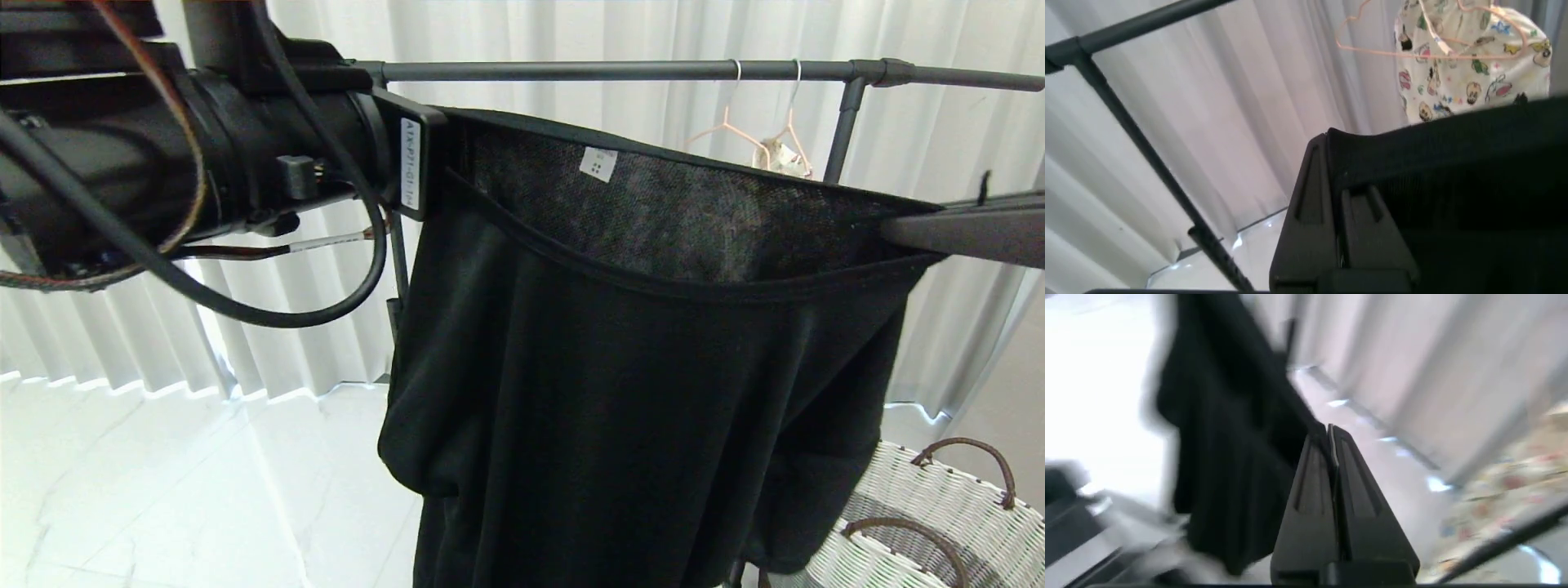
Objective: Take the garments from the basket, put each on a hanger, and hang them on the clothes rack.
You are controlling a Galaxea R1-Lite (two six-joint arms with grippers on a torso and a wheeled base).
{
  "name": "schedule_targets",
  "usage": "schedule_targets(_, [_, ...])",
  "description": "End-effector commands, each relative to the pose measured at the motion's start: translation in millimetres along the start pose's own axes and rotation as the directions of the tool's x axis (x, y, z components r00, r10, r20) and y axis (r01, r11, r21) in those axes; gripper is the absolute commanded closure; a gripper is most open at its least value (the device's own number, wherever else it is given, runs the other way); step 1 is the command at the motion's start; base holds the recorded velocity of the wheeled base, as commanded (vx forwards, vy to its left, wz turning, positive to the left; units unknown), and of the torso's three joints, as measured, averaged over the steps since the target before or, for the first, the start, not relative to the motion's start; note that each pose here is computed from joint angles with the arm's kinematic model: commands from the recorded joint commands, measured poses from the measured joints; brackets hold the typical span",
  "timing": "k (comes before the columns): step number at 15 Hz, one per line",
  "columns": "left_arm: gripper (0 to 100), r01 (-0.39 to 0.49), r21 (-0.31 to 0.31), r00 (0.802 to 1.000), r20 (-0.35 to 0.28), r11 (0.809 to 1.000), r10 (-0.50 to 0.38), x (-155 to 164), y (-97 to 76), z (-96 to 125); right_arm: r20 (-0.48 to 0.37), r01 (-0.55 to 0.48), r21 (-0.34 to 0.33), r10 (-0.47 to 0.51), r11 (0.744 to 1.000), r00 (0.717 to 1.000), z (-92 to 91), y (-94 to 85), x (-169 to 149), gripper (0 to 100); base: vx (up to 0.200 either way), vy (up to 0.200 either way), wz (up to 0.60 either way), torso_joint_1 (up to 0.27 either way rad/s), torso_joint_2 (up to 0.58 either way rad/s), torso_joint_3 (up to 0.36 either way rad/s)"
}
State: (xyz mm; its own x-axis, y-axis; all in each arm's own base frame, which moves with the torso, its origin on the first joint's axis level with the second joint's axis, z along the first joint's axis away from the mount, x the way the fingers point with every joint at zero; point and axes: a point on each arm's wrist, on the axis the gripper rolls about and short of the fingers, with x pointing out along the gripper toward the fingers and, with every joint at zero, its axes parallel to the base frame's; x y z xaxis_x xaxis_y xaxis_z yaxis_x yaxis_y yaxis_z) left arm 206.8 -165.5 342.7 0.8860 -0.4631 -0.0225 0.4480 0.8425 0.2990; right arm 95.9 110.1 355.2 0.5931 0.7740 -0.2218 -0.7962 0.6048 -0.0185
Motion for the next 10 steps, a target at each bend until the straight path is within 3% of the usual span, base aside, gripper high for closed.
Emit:
schedule_targets(1, [100,0.043,0.007,0.999,-0.013,0.999,-0.043,24,-16.7,-1,0.018,-0.082,-0.011,0.083,0.997,0.996,-5.3,11.8,-18,100,0.0,0.0,0.0,0.0,0.0,0.0])
schedule_targets(5, [100,0.047,0.005,0.999,-0.017,0.999,-0.047,42,-22.4,-1,0.007,-0.123,-0.021,0.123,0.992,0.992,-6.2,17.6,-14,100,0.0,0.0,0.0,0.0,0.0,0.0])
schedule_targets(10, [100,0.045,0.002,0.999,-0.013,0.999,-0.045,31,-18.9,2,0.001,-0.117,-0.019,0.117,0.993,0.993,-9.5,17.2,-13,100,0.0,0.0,0.0,0.0,0.0,0.0])
